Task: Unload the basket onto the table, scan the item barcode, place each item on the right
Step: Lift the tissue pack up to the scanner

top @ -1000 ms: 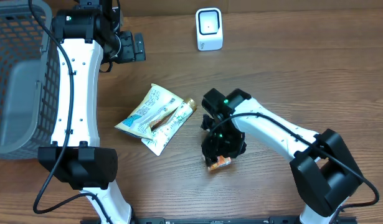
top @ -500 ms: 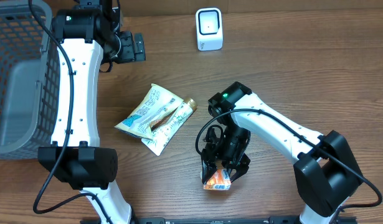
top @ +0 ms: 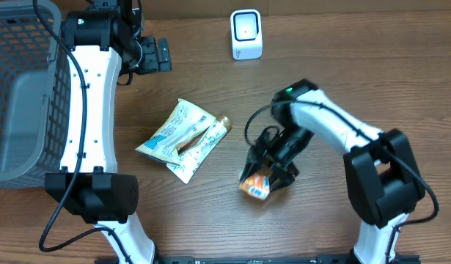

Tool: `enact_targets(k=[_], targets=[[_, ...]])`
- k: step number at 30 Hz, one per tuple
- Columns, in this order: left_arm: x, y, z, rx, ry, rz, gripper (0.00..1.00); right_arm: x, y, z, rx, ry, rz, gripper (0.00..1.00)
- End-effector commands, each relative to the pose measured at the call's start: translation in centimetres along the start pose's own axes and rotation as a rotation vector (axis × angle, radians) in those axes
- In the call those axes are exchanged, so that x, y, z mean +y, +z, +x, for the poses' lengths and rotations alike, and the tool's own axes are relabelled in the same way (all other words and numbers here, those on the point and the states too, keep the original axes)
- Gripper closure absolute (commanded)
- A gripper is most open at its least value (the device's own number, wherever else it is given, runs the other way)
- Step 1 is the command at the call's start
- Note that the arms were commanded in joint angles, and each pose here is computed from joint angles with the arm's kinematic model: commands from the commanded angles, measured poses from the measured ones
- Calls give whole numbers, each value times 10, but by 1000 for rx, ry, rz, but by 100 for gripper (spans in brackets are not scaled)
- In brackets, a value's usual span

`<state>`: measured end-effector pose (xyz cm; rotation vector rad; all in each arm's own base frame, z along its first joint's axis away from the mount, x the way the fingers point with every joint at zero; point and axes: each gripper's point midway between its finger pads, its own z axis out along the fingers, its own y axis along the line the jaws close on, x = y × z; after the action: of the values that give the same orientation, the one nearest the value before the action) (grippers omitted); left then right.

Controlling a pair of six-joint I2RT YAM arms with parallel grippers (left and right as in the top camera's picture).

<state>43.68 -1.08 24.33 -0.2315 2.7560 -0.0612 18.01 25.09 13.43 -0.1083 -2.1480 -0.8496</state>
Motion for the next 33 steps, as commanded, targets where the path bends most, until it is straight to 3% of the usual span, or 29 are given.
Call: enact_targets(k=[1, 14, 17, 22, 26, 33], targets=[[6, -3, -1, -9, -28, -12, 0, 14, -25, -17, -53, -19, -96, 39], [5, -3, -4, -21, -28, -10, 0, 31, -42, -32, -118, -73, -175, 39], [5, -3, -4, -21, -28, -10, 0, 38, -45, -51, -189, -190, -175, 41], [5, -3, -4, -22, -27, -10, 0, 55, -70, -118, -487, -508, -71, 49], [6, -3, -3, -18, -27, -11, 0, 56, -108, -171, -781, -606, 141, 50], [5, -3, -5, -27, -42, -9, 0, 98, -190, -223, -1302, -729, 369, 48]])
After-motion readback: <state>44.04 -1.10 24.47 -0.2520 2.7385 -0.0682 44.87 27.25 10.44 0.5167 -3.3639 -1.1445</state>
